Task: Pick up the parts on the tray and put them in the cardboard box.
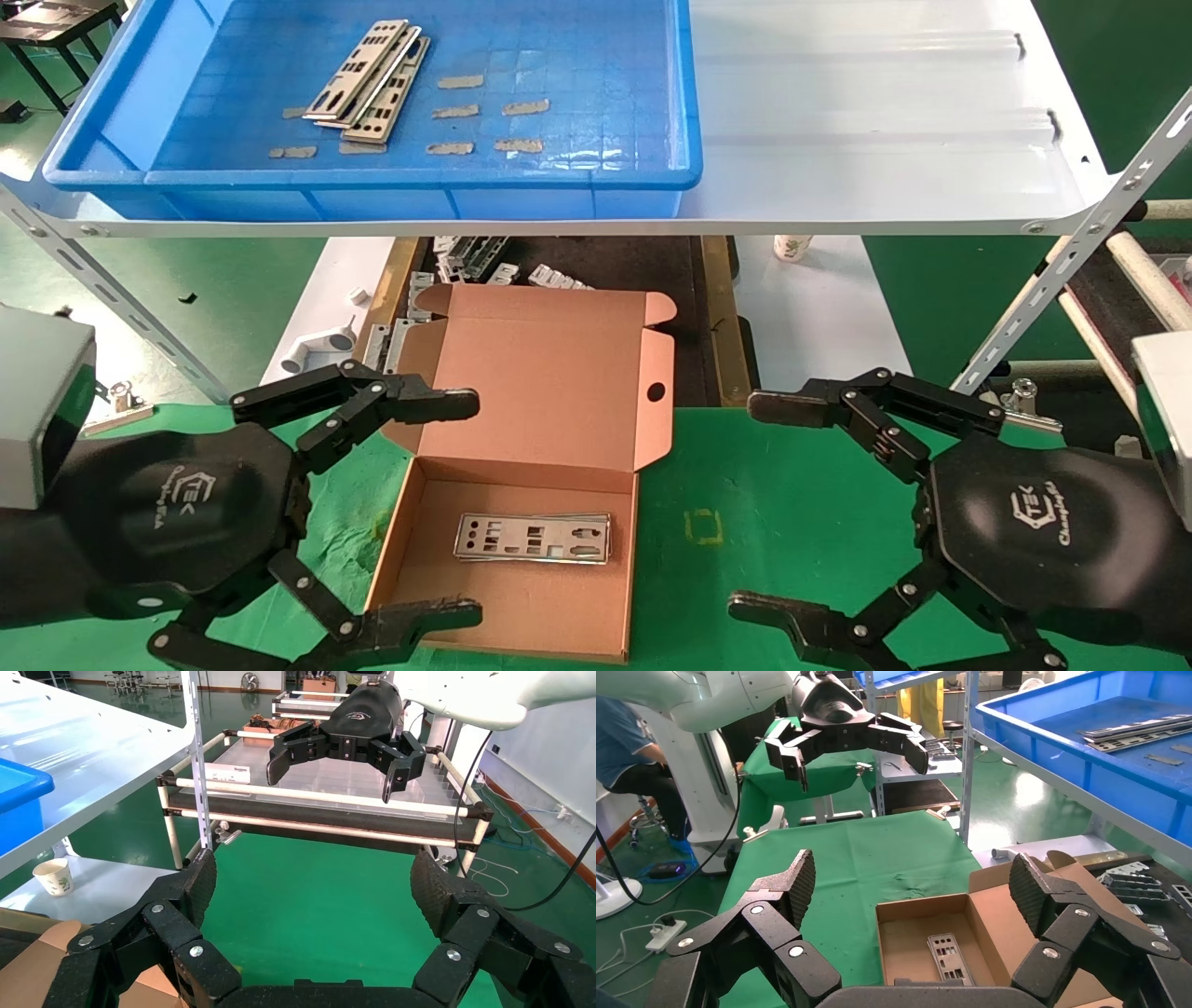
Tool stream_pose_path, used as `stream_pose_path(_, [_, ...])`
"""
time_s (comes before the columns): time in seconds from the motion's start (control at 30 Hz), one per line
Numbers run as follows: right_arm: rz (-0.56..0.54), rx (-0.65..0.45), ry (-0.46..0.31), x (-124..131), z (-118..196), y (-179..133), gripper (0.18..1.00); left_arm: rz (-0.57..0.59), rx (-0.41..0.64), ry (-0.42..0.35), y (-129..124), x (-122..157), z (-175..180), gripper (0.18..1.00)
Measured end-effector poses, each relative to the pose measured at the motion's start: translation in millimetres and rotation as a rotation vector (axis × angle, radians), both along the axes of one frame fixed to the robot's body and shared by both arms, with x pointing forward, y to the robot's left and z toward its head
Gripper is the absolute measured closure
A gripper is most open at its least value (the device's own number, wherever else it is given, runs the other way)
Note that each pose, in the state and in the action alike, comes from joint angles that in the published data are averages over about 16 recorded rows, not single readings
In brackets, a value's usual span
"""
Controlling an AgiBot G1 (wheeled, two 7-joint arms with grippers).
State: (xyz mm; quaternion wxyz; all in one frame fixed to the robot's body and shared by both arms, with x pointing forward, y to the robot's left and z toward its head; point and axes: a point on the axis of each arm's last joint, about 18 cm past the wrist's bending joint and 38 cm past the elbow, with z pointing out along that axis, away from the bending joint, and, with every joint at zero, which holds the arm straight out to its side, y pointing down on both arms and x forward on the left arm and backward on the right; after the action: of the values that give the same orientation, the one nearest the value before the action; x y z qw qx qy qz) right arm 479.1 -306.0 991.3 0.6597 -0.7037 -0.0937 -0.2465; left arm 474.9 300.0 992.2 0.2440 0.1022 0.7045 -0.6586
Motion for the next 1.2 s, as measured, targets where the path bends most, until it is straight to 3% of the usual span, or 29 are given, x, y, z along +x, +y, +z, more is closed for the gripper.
stream_pose_path(1.2, [0.000, 0.000, 0.000, 0.0, 0.0, 0.0, 0.178, 0.002, 0.000, 0.001, 0.0, 1.5, -0.3, 0.184])
